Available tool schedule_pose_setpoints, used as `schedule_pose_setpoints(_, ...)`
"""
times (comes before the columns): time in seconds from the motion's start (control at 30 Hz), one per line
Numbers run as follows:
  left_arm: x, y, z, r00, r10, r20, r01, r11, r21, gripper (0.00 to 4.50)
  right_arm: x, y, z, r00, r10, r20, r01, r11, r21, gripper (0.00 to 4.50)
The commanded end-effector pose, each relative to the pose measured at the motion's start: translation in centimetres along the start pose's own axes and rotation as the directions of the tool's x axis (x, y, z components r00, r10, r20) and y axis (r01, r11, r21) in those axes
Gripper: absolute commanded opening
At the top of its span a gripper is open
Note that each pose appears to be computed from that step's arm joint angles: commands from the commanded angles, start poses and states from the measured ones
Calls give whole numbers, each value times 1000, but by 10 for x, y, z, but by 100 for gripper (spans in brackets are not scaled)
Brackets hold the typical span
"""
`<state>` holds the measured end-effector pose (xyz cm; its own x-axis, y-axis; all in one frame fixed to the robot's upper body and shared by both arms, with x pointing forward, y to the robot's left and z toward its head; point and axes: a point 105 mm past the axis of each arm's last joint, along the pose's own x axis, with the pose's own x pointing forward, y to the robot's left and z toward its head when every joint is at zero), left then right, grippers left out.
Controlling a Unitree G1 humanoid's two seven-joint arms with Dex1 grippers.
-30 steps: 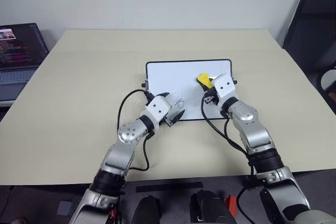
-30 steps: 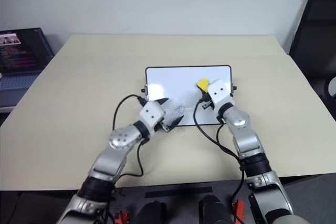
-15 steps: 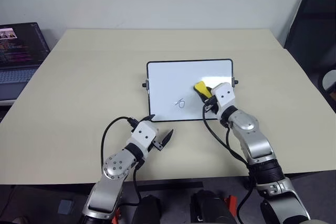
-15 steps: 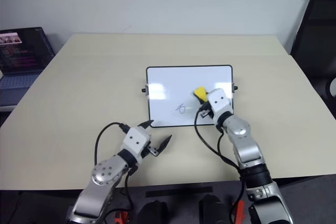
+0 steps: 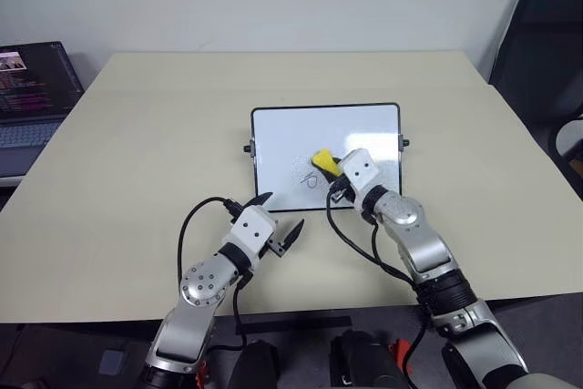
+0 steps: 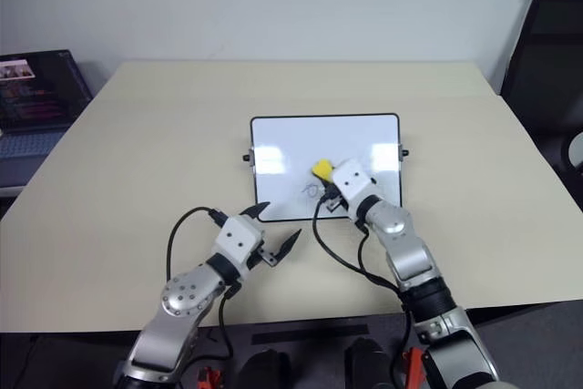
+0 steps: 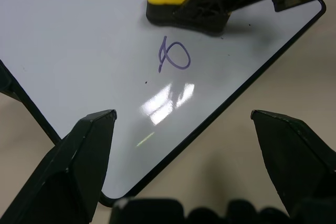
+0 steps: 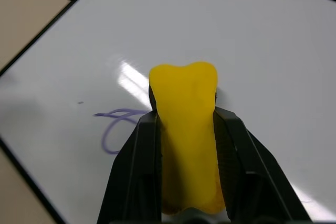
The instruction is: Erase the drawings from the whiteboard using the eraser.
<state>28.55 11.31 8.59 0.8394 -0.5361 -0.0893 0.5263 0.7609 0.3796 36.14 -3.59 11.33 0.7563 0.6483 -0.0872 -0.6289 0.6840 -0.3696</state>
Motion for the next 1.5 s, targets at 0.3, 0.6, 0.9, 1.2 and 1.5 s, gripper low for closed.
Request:
schedule_pose_setpoints(0.3, -17, 8, 3, 999, 33, -1, -33, 999, 9, 450, -1, 5, -9, 999, 28, -18, -27, 997, 71, 107)
schedule_pose_setpoints(0.6, -17, 10, 5, 1000, 30, -4, -30, 999, 18, 450, 9, -41, 16, 976, -200, 85, 203, 979, -26, 107)
schedule_pose_setpoints(0.9, -18, 12, 4, 1000, 28, -11, -28, 999, 22, 450, 6, 54, 11, 972, 221, 82, -222, 975, 8, 107)
schedule_pose_setpoints(1.2, -17, 14, 3, 999, 32, -17, -32, 999, 25, 450, 5, 3, 6, 998, 32, 46, -33, 999, 20, 107)
schedule_pose_setpoints(1.5, -7, 12, 15, 999, 3, 47, -4, 1000, 13, 450, -31, -67, 31, 949, -268, 167, 258, 963, 78, 107)
